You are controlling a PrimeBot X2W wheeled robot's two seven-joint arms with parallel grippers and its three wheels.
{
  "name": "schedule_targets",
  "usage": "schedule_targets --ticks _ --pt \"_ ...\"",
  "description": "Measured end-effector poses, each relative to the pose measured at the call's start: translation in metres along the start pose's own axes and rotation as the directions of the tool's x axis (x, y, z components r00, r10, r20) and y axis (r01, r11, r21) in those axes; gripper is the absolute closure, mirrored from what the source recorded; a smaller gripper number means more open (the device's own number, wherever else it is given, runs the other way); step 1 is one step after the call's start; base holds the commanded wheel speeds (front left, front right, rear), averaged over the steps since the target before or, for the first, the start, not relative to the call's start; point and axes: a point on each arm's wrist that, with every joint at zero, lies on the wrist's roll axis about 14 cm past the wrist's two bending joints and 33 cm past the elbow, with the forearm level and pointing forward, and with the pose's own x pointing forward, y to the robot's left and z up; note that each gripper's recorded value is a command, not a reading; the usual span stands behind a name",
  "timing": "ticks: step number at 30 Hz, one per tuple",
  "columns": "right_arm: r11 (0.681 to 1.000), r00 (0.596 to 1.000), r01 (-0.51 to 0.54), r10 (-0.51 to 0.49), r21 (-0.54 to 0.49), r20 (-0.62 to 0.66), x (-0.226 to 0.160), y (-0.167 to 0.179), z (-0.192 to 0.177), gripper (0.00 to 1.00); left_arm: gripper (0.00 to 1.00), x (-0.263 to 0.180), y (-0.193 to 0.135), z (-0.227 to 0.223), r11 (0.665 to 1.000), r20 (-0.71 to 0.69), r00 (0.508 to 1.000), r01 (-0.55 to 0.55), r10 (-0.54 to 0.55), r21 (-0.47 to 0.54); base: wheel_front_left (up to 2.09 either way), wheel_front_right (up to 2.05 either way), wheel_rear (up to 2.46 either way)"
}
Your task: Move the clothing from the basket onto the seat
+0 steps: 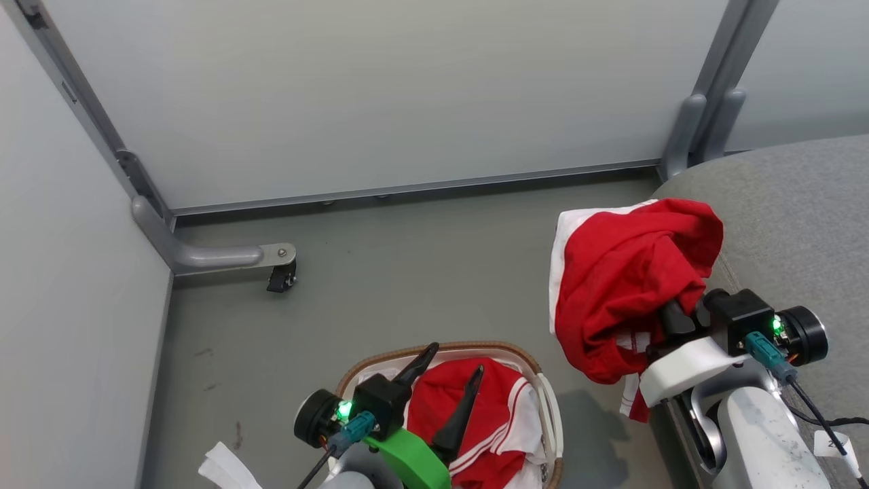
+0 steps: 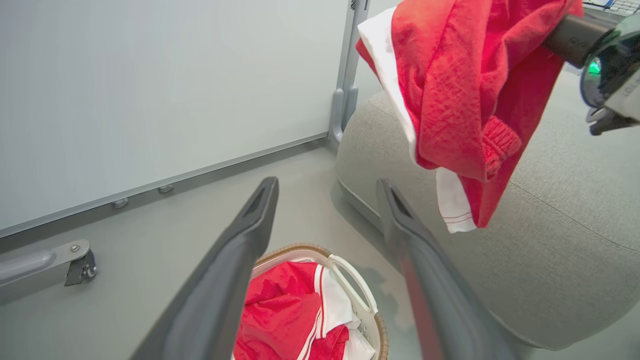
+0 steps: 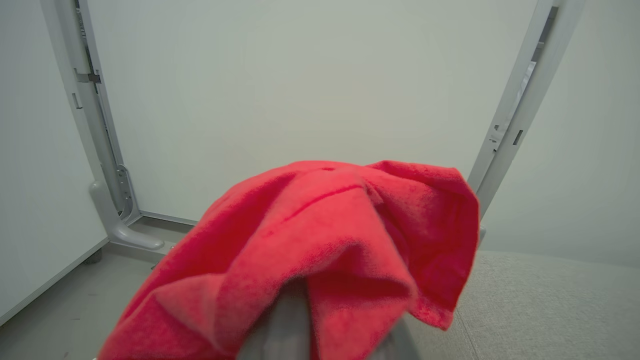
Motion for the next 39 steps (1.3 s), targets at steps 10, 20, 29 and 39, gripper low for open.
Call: schedule_targets --ticks 10,20,29,39 --pt "0.986 0.988 0.157 -0.157 -0.057 -0.002 -0.031 -0.055 0.006 1.00 0.00 0.020 -0.045 -0.007 0.988 -0.021 0.988 0.153 -0.154 -0.026 0.00 0.00 0.00" --pt "0.926 0.930 0.359 -0.365 -0.115 -0.035 -0.092 -0.117 0.003 1.00 0.00 0.040 -0.095 -0.014 0.944 -0.045 0.944 0.327 -0.328 -0.039 0.00 0.00 0.00" --pt "0.870 0.875 0.470 -0.482 -0.147 -0.057 -0.130 -0.149 0.001 1.00 0.00 0.049 -0.123 -0.018 0.905 -0.052 0.904 0.421 -0.424 -0.052 0.00 0.00 0.00" --pt "0.874 0.884 0.456 -0.467 -0.166 -0.030 -0.098 -0.158 0.008 1.00 0.00 0.057 -0.110 -0.020 0.913 -0.049 0.912 0.405 -0.407 -0.053 0.00 0.00 0.00"
